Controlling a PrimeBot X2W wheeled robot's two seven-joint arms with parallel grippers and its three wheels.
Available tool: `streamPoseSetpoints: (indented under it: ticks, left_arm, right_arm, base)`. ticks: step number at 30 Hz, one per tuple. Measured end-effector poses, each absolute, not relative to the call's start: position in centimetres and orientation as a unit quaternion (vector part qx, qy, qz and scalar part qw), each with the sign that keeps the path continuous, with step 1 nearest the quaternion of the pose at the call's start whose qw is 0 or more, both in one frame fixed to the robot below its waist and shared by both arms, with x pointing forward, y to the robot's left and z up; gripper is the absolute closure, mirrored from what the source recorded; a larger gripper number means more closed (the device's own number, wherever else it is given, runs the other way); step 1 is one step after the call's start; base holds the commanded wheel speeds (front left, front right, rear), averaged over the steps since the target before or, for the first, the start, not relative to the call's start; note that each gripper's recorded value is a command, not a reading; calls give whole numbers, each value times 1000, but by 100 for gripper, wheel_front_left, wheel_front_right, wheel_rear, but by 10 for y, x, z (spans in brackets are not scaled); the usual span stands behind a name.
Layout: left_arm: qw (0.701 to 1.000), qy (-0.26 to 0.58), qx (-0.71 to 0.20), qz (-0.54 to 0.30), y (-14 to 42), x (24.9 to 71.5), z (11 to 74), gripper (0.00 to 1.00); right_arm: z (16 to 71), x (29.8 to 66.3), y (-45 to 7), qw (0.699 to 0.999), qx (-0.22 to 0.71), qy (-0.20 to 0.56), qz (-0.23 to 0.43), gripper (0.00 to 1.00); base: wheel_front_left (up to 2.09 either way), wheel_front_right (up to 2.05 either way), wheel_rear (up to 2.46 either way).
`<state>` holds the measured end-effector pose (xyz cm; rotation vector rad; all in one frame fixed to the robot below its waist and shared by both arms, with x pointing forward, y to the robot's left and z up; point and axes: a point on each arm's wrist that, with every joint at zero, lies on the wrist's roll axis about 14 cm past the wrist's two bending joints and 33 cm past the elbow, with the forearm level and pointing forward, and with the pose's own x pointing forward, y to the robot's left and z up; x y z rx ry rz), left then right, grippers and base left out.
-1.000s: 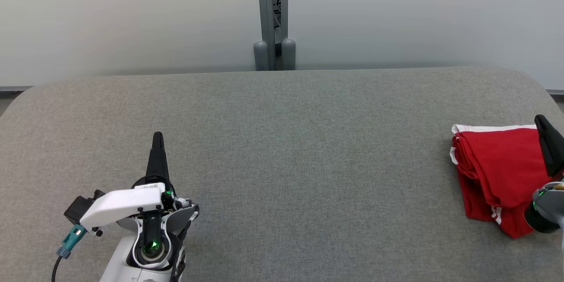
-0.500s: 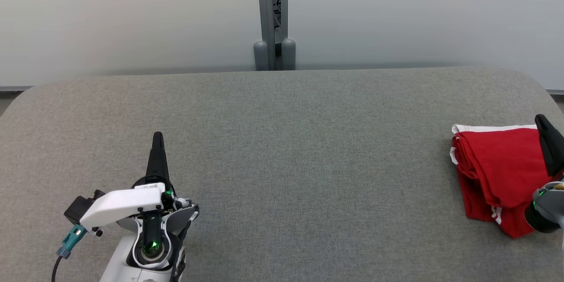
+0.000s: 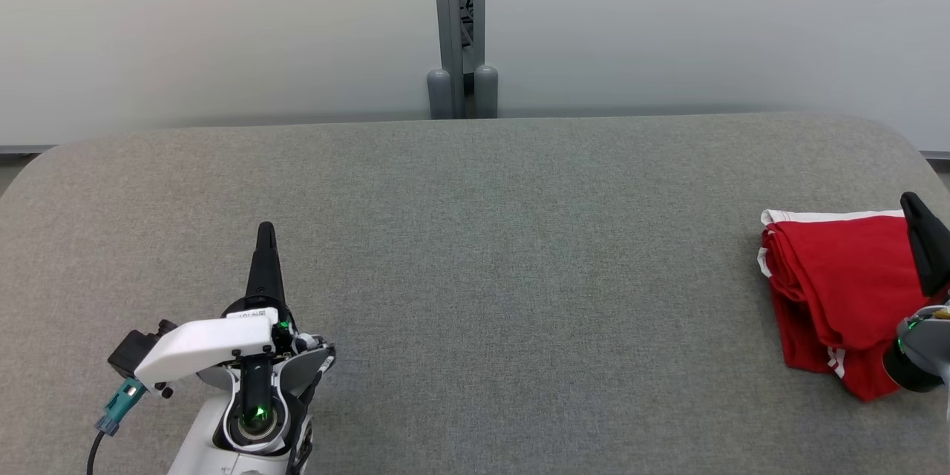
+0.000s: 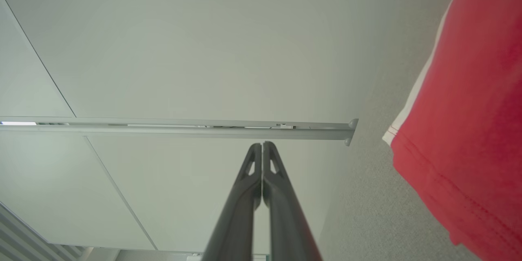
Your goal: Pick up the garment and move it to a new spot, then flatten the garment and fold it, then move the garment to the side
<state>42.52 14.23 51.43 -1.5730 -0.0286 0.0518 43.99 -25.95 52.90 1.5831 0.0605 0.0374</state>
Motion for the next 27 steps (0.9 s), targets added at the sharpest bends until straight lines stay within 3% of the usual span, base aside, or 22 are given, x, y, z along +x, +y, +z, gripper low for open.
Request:
streamPoseSetpoints:
  ticks: [27]
  left_arm:
    - [706,-13,-708,23,142,425,514,100]
  right_arm:
    - [529,440,-259,702,712,27,18,100]
  base:
    - [0,0,0]
